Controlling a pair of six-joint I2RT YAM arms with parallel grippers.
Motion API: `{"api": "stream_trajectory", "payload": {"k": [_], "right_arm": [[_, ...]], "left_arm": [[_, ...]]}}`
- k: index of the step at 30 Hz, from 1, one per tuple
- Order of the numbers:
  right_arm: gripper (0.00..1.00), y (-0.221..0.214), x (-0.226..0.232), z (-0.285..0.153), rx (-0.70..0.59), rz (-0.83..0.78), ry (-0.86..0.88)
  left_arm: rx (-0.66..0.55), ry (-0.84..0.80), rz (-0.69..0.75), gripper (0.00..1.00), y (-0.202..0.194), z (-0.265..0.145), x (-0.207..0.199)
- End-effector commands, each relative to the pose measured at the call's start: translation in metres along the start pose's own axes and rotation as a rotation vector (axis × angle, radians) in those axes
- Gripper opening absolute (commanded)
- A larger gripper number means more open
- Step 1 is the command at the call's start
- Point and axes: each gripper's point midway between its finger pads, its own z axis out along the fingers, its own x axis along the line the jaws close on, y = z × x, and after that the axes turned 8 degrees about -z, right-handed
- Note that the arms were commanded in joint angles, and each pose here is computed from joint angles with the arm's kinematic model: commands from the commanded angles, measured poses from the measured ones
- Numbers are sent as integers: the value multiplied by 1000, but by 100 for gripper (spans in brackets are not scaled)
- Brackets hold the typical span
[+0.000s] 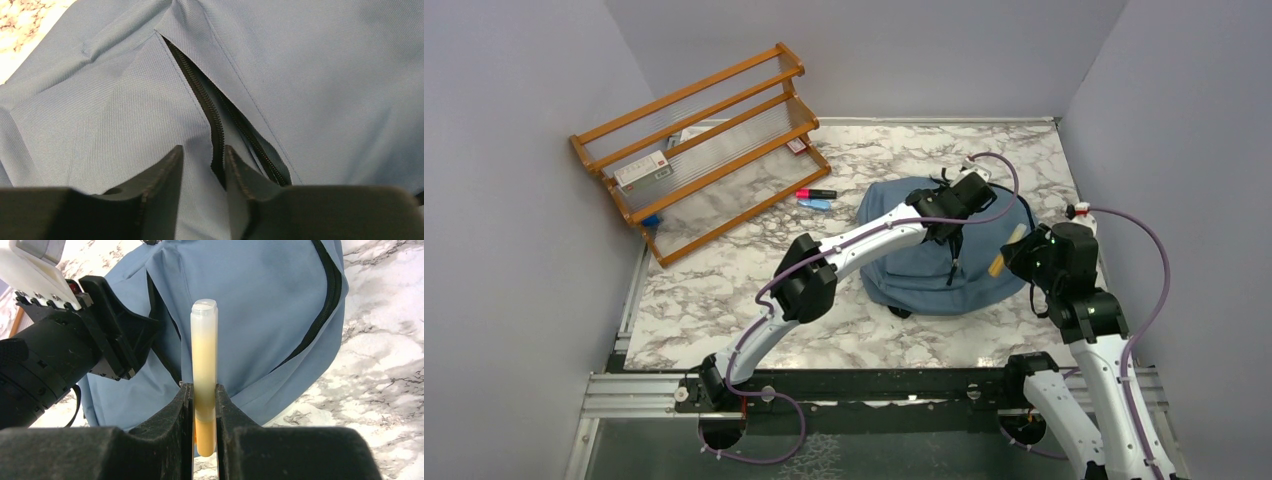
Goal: Pack the student bag
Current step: Place the stationery in the student bag.
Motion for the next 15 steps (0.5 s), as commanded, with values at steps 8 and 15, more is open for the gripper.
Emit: {"api": "stream_trajectory", "payload": {"k": [8,15], "right_arm": [[1,-9,28,8,41,2,158],[1,-23,60,33,139,-23,326]], "left_arm": [[-41,-5,1,8,18,-17,-1],[-54,-41,-34,0,27,-33,-5]]}}
